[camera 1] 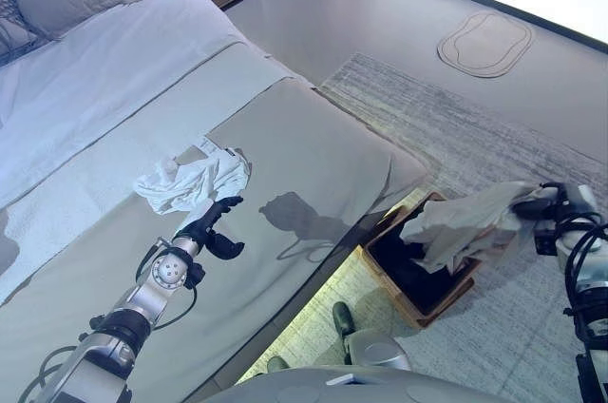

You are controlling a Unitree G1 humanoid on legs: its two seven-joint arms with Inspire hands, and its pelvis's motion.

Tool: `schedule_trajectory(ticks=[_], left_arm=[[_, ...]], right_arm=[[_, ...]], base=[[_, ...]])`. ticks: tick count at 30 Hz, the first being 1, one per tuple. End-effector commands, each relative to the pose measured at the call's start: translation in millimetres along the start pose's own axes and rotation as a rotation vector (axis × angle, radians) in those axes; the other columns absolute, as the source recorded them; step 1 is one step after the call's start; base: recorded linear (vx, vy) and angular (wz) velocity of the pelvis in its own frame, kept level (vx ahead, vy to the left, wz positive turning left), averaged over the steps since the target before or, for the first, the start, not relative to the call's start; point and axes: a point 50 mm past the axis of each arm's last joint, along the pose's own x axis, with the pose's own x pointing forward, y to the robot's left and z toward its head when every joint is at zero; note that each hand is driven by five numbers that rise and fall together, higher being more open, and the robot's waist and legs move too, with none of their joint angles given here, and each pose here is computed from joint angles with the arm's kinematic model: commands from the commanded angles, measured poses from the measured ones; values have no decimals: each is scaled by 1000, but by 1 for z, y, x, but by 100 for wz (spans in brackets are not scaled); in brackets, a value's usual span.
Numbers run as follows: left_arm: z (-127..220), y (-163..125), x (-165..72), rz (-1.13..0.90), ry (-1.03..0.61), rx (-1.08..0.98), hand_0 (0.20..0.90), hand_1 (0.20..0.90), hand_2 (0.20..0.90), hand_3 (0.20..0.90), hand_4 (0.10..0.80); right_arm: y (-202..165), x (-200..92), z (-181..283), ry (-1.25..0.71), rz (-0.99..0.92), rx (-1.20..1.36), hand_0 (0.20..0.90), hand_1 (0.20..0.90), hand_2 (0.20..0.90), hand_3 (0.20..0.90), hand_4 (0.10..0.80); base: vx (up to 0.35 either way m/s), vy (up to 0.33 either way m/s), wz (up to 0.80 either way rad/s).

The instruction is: Pick up the clothes from the bed and place them into the basket

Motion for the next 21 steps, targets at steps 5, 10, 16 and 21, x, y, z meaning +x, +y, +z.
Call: schedule_trajectory(ticks=[5,10,16,21], left_arm=[[38,26,14,72,-139,46,900,900,900,900,800],[41,26,14,64,-143,43,900,900,900,900,800],[35,28,12,71,-128,27,900,900,900,900,800],[32,30,9,89,-119,16,900,900,900,900,800]], right_arm=[[-4,8,7,-15,48,-75,900,900,900,900,800],[-6,8,-18,85,26,-44,900,900,900,900,800],[-4,6,-22,73,38,-24,900,900,900,900,800],[-11,4,-24,55,10,-11,900,900,900,900,800]], base=[[13,-7,6],[25,-11,7],[0,0,0],[5,2,1]])
